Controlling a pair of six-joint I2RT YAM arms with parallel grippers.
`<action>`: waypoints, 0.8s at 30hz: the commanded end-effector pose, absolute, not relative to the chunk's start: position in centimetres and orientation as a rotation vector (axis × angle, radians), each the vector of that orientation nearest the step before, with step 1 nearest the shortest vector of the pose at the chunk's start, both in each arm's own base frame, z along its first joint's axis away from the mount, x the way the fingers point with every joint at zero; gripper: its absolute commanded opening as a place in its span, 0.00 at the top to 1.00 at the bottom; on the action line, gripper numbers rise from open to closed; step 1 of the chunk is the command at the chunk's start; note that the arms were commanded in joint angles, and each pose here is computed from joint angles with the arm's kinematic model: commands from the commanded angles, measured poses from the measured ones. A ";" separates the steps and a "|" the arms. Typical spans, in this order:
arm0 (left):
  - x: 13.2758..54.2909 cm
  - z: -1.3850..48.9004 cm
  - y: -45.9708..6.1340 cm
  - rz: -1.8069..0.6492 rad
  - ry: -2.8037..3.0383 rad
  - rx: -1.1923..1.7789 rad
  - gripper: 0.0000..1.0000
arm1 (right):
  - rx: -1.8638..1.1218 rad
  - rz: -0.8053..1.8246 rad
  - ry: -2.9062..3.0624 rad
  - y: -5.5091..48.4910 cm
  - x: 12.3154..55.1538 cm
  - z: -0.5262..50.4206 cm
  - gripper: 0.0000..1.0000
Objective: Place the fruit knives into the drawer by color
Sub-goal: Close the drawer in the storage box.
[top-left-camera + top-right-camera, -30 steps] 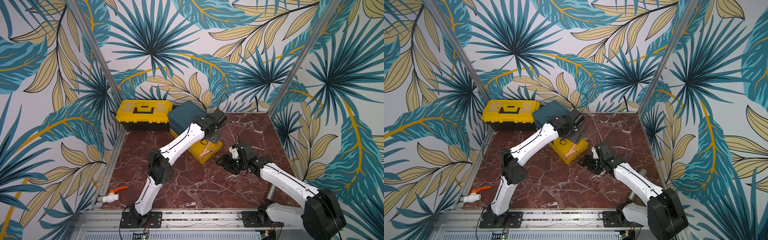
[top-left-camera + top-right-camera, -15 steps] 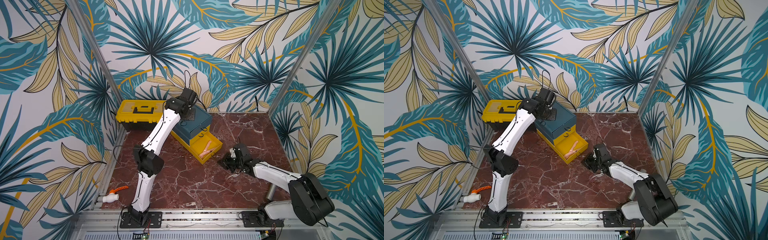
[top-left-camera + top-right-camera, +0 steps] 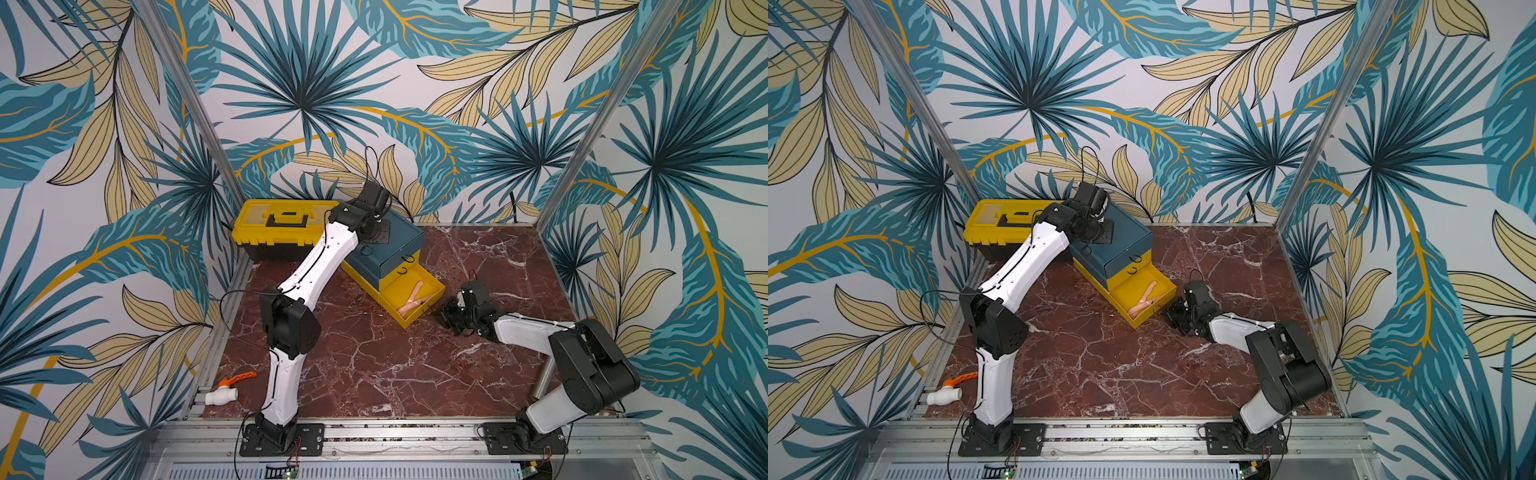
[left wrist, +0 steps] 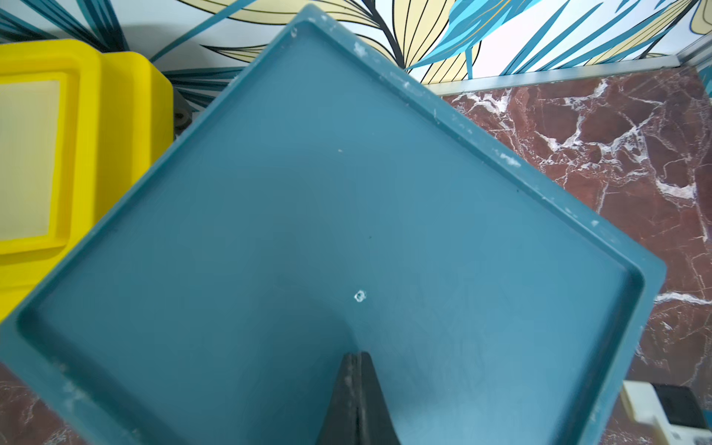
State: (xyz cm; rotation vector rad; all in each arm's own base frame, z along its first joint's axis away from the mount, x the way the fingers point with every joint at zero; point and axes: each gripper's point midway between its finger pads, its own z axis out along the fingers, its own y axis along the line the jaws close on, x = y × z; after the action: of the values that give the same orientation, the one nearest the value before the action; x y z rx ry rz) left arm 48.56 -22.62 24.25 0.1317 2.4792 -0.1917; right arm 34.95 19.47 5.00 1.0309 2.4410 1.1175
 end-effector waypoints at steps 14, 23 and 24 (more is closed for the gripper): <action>43.3 12.9 -21.6 -0.129 2.859 0.197 1.00 | 0.931 1.475 2.243 26.7 47.3 7.6 1.00; 42.6 13.1 -22.3 -0.175 2.862 0.214 1.00 | 0.923 1.529 2.205 28.1 48.7 8.4 1.00; 42.7 14.2 -22.7 -0.180 2.838 0.231 1.00 | 0.903 1.504 2.204 27.7 48.3 9.0 1.00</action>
State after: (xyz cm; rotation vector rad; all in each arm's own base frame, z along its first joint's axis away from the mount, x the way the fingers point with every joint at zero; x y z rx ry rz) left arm 48.92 -23.84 24.21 0.1451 2.4155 -0.2988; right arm 47.86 27.96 6.27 0.9615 2.2891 1.4964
